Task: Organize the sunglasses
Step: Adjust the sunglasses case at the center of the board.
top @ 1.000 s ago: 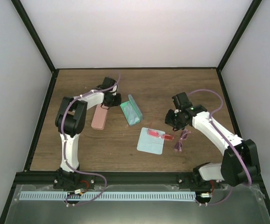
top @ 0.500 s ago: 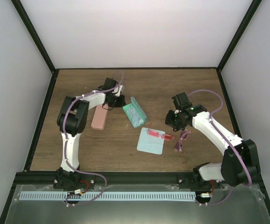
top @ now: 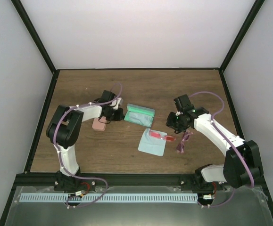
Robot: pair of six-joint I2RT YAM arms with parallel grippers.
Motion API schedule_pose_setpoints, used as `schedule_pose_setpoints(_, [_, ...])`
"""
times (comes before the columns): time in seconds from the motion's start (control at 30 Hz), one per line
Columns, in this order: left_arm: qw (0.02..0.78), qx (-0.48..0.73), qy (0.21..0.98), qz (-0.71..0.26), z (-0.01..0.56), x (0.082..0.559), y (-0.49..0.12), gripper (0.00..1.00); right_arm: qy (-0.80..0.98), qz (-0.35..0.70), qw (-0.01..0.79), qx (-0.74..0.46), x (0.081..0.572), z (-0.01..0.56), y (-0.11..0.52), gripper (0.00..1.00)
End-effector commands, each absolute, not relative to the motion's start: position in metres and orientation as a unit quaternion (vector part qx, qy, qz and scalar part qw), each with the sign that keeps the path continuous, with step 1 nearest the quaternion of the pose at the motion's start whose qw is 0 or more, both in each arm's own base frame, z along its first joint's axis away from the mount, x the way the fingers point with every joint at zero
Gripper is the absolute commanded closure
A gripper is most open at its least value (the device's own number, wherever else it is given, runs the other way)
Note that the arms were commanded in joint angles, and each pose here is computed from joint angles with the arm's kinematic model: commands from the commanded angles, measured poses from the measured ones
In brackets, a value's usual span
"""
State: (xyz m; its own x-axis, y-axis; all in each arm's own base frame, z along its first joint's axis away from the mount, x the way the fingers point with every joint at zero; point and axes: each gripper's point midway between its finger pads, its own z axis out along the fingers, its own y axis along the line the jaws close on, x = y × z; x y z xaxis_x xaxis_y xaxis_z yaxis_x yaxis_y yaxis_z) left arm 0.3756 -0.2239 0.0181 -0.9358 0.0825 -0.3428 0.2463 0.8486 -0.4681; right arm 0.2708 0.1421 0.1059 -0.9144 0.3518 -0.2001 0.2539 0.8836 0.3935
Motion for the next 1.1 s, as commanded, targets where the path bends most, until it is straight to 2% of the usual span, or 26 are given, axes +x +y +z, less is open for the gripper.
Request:
schedule_pose_setpoints(0.0, [0.131,0.062,0.958,-0.247,0.008,0.350,-0.217,0.96,0.962,0.191,0.138,0.139,0.273,0.105,0.147,0.70])
schedule_pose_setpoints(0.17, [0.150,0.043,0.961,-0.228,0.020,0.350,-0.206,0.96,0.961,0.167,0.163,0.150,0.281,0.114,0.136,0.69])
schedule_pose_setpoints(0.3, [0.192,0.032,0.958,-0.211,0.048,0.357,-0.197,0.86,0.958,0.149,0.174,0.174,0.287,0.120,0.117,0.58])
schedule_pose_setpoints(0.43, [0.226,0.030,0.943,-0.244,0.082,0.362,-0.204,0.85,0.963,0.111,0.158,0.190,0.284,0.107,0.094,0.50])
schedule_pose_setpoints(0.53, [0.244,0.032,0.927,-0.282,0.108,0.359,-0.216,0.84,0.968,0.081,0.138,0.195,0.281,0.092,0.080,0.49])
schedule_pose_setpoints(0.63, [0.242,0.056,0.920,-0.304,0.121,0.345,-0.240,0.79,0.968,0.075,0.139,0.196,0.289,0.086,0.076,0.49])
schedule_pose_setpoints(0.77, [0.222,0.095,0.916,-0.319,0.118,0.317,-0.277,0.54,0.971,0.060,0.125,0.195,0.302,0.071,0.075,0.50])
schedule_pose_setpoints(1.07, [0.216,0.096,0.916,-0.323,0.114,0.293,-0.291,0.52,0.979,0.043,0.095,0.177,0.326,0.039,0.080,0.59])
